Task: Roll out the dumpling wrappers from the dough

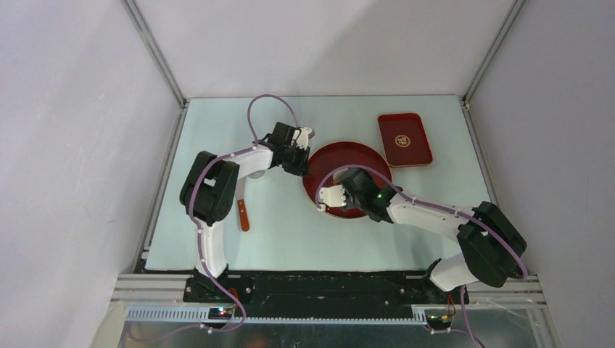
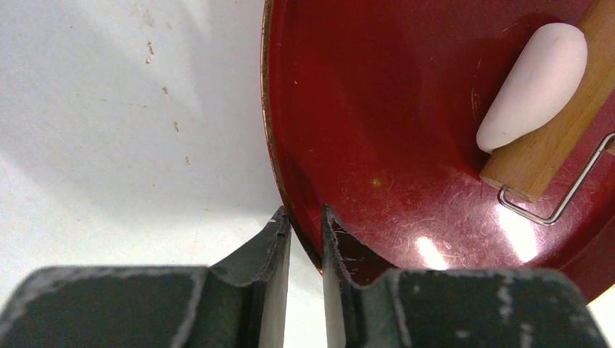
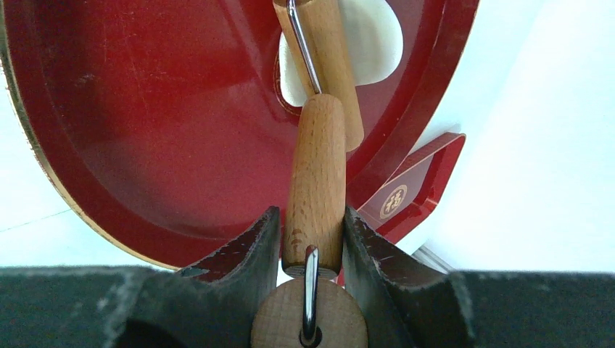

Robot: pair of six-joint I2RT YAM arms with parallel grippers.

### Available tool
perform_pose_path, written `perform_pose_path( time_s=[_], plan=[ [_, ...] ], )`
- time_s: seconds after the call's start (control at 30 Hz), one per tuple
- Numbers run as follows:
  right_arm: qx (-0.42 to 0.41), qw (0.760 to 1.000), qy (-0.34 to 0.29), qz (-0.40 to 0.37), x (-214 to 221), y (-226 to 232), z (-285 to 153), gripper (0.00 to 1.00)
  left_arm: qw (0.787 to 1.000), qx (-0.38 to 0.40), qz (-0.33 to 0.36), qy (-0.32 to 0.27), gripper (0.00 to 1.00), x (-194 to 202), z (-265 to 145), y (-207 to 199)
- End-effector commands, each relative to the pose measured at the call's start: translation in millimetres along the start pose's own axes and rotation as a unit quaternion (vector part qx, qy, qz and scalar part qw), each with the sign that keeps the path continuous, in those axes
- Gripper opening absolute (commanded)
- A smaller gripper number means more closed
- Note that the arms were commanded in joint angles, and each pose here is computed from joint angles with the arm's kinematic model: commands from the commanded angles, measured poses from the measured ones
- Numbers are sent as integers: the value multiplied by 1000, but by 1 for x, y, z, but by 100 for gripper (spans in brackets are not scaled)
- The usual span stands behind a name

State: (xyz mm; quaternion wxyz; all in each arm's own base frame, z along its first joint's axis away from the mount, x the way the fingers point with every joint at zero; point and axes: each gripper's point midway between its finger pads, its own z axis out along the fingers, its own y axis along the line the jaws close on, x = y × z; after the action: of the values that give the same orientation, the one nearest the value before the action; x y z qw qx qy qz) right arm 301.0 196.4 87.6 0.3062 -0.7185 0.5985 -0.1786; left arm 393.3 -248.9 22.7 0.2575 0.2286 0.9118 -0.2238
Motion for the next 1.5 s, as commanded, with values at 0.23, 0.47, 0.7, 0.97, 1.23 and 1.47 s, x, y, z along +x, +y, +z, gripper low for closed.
perform_pose_path(
  time_s=[0.23,0.47,0.7,0.97,1.23,1.47],
  plan=[
    [-212,975,38,-47,33,111,-14,0,1000,-8,1,2,24,1,3,8],
    [-201,978,29,-43,31,105,-19,0,1000,-8,1,1,24,0,2,8],
    [-204,978,32,-37,33,106,-24,0,1000,-9,2,1,23,0,3,8],
    [-183,982,26,-32,32,96,-31,0,1000,-9,1,1,23,0,2,8],
    [-50,997,-49,16,3,2,-61,0,1000,-9,1,2,23,1,3,8],
    [60,992,-107,13,-25,-64,-70,0,1000,-10,1,2,24,1,3,9]
  ],
)
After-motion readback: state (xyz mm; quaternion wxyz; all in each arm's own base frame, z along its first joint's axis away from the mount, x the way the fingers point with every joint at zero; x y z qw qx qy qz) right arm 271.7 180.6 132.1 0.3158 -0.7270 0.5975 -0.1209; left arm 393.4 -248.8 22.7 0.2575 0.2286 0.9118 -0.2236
